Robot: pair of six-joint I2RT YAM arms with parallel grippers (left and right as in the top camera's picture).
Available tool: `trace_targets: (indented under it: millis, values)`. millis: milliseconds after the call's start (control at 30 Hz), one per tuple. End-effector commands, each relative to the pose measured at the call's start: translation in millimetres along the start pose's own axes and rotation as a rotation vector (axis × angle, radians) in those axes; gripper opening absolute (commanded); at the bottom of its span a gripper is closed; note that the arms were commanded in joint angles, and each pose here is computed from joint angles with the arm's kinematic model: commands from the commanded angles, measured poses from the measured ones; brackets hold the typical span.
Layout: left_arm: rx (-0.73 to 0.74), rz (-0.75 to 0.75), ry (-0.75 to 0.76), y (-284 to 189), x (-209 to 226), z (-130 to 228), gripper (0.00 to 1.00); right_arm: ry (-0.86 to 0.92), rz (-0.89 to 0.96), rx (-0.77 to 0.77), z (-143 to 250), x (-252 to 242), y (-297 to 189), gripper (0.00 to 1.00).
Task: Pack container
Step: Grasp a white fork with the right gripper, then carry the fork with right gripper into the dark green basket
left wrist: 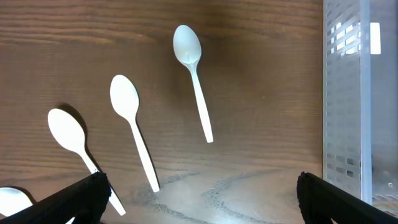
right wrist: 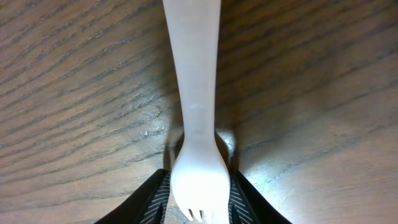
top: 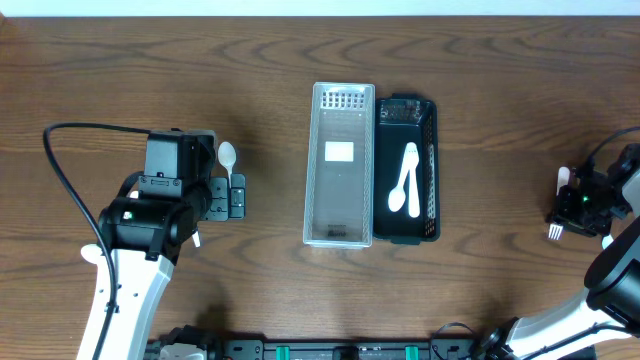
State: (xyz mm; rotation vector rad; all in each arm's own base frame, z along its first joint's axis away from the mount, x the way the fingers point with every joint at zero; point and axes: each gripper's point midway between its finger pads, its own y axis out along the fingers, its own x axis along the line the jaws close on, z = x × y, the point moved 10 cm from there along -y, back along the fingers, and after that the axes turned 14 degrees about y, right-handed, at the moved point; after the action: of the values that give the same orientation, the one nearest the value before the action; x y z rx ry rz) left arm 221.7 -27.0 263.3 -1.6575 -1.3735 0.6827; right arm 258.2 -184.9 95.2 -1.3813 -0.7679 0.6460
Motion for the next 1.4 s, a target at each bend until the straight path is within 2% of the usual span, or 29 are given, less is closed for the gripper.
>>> trace_targets:
  millis: [0, 200, 433, 667, 867, 1067, 1233, 1367]
  values:
    - [-0.012, -0.011, 0.001, -4, 1, -4, 0.99, 0.025, -0.020, 0.041, 7, 0, 9, 0.30]
    - [-0.012, -0.011, 0.001, -4, 1, -4, 0.98, 0.028, -0.020, 0.040, 7, 0, 9, 0.21]
    - [-0.012, -0.011, 0.001, -4, 1, -4, 0.98, 0.046, -0.022, 0.030, 5, 0, 9, 0.01]
    - [-0.012, -0.012, 0.001, -4, 1, -4, 0.98, 0.075, -0.027, -0.050, -8, 18, -15, 0.01]
    - [-0.012, -0.012, 0.001, -4, 1, -4, 0.98, -0.031, -0.068, -0.199, -13, 88, -86, 0.01]
    - [-0.012, -0.012, 0.001, -4, 1, -4, 0.98, -0.176, -0.157, -0.288, 27, 175, -142, 0.01]
    - [-0.012, -0.011, 0.001, -4, 1, -4, 0.98, -0.237, -0.201, -0.326, 68, 233, -150, 0.01]
    - [-0.012, -0.012, 0.001, -4, 1, -4, 0.98, -0.245, -0.157, -0.308, 93, 262, -132, 0.01]
